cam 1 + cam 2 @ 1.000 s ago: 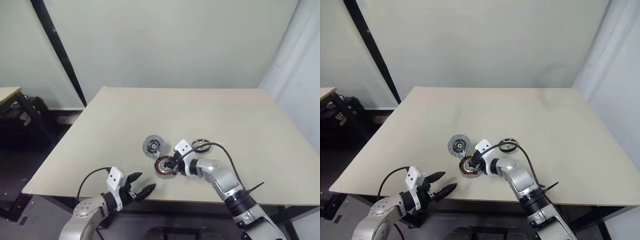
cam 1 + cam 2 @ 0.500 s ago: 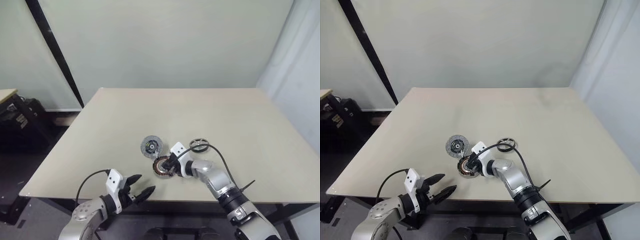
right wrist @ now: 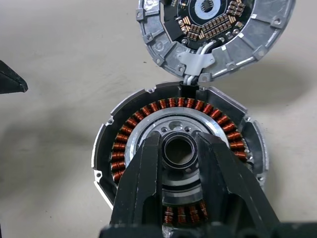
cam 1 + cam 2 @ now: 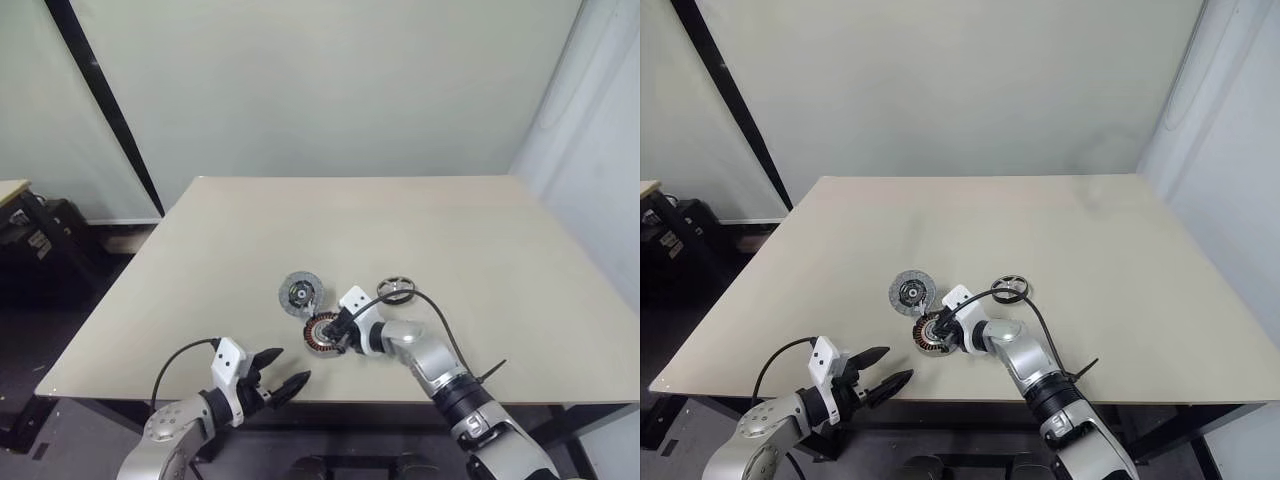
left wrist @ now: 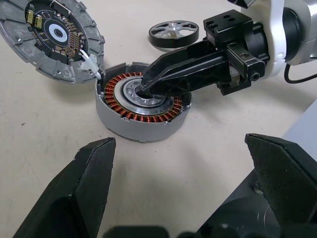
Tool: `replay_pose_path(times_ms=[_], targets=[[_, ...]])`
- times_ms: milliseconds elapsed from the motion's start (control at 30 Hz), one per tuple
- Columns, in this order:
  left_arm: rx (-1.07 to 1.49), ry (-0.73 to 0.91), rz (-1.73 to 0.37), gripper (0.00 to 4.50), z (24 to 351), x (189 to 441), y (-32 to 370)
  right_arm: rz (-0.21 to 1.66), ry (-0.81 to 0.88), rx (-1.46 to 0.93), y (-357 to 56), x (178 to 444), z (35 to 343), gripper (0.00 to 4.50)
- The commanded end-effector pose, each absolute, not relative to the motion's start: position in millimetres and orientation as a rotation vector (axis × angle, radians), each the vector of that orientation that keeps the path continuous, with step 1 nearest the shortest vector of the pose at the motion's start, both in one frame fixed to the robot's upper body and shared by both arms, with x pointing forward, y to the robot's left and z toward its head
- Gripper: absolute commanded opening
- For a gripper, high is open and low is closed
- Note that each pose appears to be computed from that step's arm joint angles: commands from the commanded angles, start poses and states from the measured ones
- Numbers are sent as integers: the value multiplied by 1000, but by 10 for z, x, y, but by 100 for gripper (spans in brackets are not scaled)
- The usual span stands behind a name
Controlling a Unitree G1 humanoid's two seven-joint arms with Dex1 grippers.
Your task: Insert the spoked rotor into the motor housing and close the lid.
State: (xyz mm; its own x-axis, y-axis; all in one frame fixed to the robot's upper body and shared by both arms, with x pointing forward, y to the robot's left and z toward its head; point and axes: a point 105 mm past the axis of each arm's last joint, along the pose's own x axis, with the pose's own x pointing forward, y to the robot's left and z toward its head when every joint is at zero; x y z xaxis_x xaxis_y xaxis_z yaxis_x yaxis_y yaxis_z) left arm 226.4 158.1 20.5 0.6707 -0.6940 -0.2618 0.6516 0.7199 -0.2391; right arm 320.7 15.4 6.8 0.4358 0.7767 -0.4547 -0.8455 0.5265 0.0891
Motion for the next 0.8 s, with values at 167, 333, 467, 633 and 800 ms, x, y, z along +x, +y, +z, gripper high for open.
replay_pose_path(times_ms=[167, 333, 467, 633, 800], targets=[[-104, 281, -767, 450, 367, 2312, 1577, 1023, 412, -164, 225, 3281, 206, 69], [-101, 281, -762, 450, 367, 2312, 1583, 1022, 417, -162, 227, 3280, 186, 69], [-99, 281, -760, 450, 365, 2312, 1585, 1029, 418, -159, 242, 3268, 182, 69], [-98, 281, -761, 450, 362, 2313, 1584, 1043, 415, -159, 271, 3247, 191, 69], [-98, 279, -760, 450, 362, 2319, 1584, 1048, 412, -162, 279, 3242, 191, 69]])
